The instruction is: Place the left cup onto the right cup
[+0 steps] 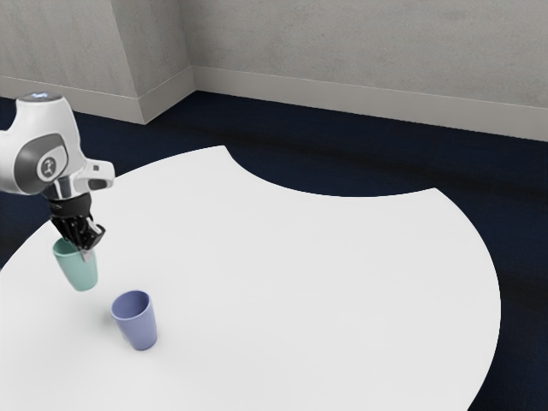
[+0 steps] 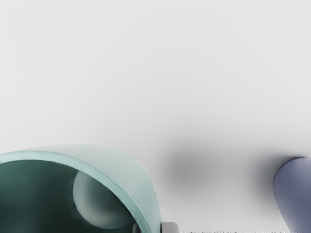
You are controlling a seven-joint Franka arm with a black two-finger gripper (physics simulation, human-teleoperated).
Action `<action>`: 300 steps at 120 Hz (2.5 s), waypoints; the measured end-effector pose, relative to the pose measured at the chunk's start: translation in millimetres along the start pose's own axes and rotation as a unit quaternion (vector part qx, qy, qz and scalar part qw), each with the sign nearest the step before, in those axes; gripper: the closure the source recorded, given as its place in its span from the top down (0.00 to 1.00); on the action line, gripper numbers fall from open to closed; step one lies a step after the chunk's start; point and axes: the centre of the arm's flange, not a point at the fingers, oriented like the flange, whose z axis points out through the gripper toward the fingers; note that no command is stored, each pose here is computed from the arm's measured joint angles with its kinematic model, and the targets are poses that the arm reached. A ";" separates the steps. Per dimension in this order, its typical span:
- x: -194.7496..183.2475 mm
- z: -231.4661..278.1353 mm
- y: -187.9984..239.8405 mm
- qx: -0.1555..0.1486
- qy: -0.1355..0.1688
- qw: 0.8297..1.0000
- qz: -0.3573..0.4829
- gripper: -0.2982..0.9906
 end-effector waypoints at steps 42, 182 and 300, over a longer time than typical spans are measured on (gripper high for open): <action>11.0 -28.8 13.1 0.005 0.006 1.000 0.020 0.16; 6.0 -71.7 91.1 0.010 0.005 0.996 0.090 0.16; -1.0 -65.8 160.0 0.005 -0.003 0.989 0.146 0.16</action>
